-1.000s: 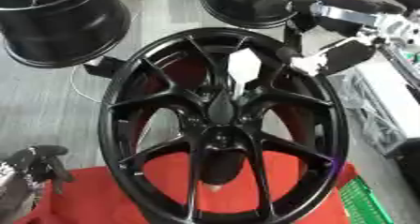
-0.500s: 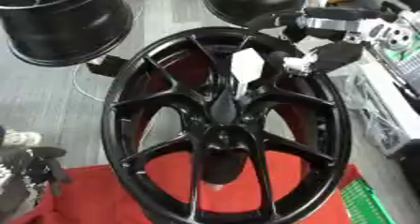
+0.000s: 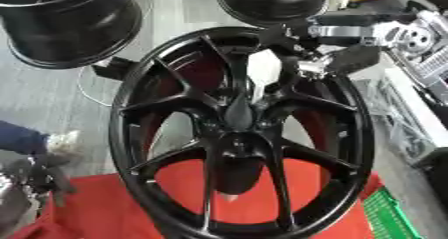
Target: Pull the pin out of the wheel hub.
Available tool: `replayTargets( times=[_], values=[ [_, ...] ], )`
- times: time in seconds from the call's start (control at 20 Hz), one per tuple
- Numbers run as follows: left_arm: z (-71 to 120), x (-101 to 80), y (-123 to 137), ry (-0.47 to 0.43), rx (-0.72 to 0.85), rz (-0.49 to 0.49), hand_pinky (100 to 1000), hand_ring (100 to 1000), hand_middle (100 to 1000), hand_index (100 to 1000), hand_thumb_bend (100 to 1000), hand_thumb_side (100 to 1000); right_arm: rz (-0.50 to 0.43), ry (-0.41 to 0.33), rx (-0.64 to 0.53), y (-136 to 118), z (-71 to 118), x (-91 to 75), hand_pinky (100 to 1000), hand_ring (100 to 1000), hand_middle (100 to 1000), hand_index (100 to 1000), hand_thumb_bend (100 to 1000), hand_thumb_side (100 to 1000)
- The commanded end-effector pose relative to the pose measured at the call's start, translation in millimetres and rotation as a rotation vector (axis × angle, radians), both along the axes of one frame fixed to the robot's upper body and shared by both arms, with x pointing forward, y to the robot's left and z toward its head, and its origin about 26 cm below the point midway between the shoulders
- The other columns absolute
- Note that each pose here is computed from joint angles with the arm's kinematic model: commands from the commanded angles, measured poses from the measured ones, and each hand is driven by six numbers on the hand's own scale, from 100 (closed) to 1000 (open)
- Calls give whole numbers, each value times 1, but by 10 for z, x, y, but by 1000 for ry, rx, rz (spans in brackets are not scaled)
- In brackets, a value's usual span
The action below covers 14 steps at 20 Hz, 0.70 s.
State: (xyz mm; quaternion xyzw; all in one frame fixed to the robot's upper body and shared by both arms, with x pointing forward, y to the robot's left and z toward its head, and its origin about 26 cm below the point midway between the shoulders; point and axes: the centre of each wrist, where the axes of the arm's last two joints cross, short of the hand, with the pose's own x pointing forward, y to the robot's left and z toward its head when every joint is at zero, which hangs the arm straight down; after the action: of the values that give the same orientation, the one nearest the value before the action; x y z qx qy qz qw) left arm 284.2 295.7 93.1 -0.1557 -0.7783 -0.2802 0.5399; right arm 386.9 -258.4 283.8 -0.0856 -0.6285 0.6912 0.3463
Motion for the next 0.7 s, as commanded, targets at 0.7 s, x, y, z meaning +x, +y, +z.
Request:
replayTargets(
  times=[0.7],
  values=[
    [72,9,20,-17,23,-9,610,377,463,768,100,919,16,-43,-116,80,129,-25,355,432,992,955,100,789]
  ],
)
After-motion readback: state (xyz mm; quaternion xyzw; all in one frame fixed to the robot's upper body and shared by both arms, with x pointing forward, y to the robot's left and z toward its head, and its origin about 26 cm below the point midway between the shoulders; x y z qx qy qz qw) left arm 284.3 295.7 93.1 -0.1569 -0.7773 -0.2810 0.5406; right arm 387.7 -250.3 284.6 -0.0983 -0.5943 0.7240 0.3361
